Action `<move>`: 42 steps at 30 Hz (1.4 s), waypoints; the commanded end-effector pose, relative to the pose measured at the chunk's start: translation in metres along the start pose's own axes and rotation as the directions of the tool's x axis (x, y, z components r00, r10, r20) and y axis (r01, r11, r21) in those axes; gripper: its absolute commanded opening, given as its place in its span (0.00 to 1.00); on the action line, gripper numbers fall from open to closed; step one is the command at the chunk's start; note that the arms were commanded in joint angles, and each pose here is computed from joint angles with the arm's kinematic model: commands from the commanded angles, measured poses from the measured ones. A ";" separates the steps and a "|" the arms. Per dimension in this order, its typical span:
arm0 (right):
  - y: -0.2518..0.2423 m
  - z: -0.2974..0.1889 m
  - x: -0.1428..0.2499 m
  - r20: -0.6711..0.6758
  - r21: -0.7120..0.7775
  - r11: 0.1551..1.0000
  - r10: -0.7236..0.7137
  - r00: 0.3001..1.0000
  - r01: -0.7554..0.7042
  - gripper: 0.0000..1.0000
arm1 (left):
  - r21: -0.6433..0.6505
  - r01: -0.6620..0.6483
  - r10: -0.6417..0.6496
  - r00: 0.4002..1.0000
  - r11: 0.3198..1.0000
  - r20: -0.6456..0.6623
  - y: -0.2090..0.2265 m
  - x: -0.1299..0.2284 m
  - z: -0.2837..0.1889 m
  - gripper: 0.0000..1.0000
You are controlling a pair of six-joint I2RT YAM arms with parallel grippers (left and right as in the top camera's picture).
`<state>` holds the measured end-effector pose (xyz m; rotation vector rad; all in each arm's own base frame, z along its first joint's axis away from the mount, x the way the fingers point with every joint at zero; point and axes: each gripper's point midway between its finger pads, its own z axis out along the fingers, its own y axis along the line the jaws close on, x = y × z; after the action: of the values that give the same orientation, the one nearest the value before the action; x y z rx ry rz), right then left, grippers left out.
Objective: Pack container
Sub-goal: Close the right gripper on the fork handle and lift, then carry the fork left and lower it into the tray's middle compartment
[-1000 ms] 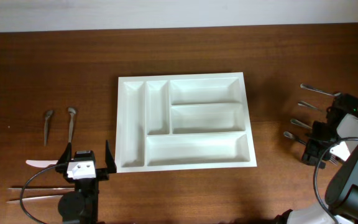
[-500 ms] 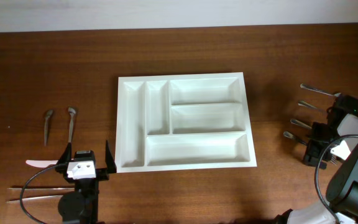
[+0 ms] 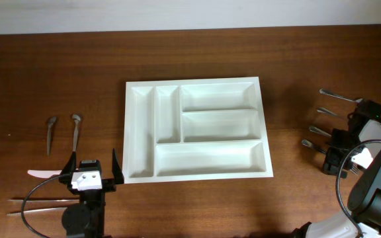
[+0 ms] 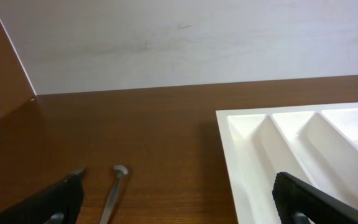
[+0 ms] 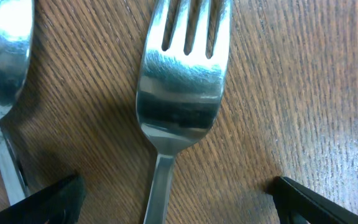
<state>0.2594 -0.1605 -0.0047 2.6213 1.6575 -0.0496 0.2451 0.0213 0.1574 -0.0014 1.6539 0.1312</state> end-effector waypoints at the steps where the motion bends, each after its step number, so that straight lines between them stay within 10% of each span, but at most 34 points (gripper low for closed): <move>1: -0.017 0.020 0.003 -0.017 0.081 0.997 -0.004 1.000 0.005 0.95 | 0.001 0.006 -0.006 1.000 1.000 0.001 -0.001 0.001 0.000 0.99; 13: -0.015 0.020 0.003 -0.017 0.073 0.997 -0.015 1.000 0.016 0.19 | 0.001 0.006 -0.006 1.000 1.000 0.001 -0.001 0.001 0.000 0.99; 31: 0.032 -0.058 0.001 -0.018 0.010 0.973 -0.232 0.973 0.232 0.04 | 0.001 0.006 -0.006 1.000 1.000 0.001 -0.001 0.001 0.000 0.99; 42: 0.063 -0.126 0.096 -0.205 -0.160 0.931 -0.355 0.912 0.327 0.04 | 0.001 0.006 -0.006 1.000 1.000 0.001 -0.001 0.001 0.000 0.99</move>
<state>0.3419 -0.1313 0.1022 2.3279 2.0572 0.2114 0.2451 0.0213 0.1574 -0.0014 1.6539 0.1312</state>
